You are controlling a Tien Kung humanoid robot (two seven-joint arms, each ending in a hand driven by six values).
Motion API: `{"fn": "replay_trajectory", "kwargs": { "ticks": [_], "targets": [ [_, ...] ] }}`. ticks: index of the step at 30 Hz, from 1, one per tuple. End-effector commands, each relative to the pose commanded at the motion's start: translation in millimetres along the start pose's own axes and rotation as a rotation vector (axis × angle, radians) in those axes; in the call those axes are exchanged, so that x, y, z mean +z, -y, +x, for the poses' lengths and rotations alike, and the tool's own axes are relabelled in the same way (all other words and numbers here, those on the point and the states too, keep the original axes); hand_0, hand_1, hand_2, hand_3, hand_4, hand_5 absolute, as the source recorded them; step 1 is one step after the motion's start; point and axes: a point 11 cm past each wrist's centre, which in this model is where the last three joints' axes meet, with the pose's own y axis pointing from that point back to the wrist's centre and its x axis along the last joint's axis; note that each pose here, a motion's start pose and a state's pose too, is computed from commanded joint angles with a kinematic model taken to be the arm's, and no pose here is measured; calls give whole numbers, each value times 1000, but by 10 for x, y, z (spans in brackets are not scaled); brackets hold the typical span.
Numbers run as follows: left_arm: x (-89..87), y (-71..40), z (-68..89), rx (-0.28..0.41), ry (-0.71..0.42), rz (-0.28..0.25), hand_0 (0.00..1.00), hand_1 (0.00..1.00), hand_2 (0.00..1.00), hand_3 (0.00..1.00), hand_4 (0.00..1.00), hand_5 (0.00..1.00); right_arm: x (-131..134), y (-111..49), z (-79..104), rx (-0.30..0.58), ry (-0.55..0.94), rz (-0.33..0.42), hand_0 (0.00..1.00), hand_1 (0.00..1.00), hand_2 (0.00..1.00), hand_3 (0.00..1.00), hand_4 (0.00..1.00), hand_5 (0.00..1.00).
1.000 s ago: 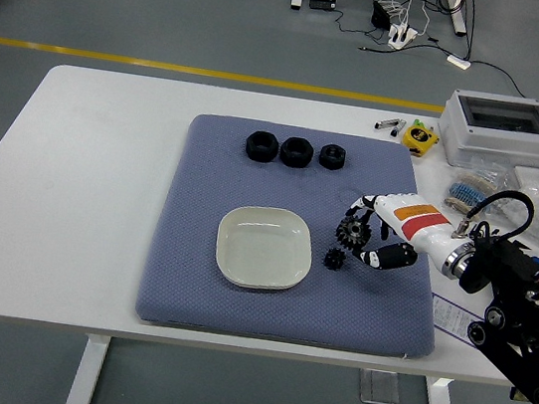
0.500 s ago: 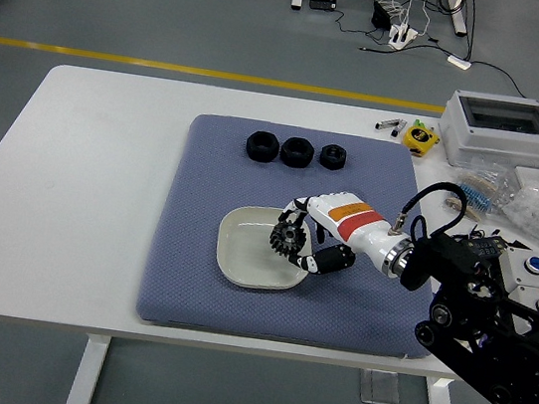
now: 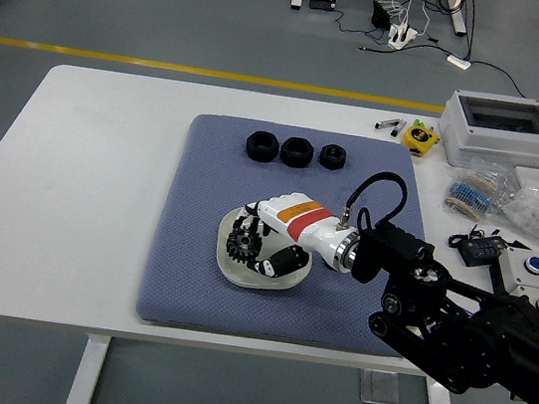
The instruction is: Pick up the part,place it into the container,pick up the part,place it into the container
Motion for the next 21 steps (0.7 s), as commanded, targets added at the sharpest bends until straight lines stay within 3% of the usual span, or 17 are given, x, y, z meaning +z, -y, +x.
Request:
{"fn": "replay_trajectory", "kwargs": {
  "ticks": [1, 11, 18, 19, 21],
  "targets": [
    [-1, 0, 3, 0, 0, 0, 710, 619, 642, 566, 617, 703, -11, 2, 4, 4, 1, 8, 668, 656, 795, 920, 998, 233],
    [6, 0, 0, 0, 4, -2, 710, 618, 641, 567, 617, 703, 89, -27, 73, 26, 19, -13, 691, 668, 804, 932, 998, 228],
    [16, -2, -17, -1, 2, -5, 710, 617, 641, 566, 619, 703, 280, -106, 340, 126, 95, -55, 685, 662, 794, 909, 998, 238],
    [16, -2, -19, -2, 1, -5, 710, 617, 642, 567, 618, 703, 336, -135, 395, 147, 105, -70, 659, 644, 747, 837, 998, 240],
    [14, -3, -21, -2, 0, -4, 710, 617, 642, 567, 618, 703, 443, -190, 474, 172, 117, -100, 659, 644, 747, 837, 998, 240]
  ]
}}
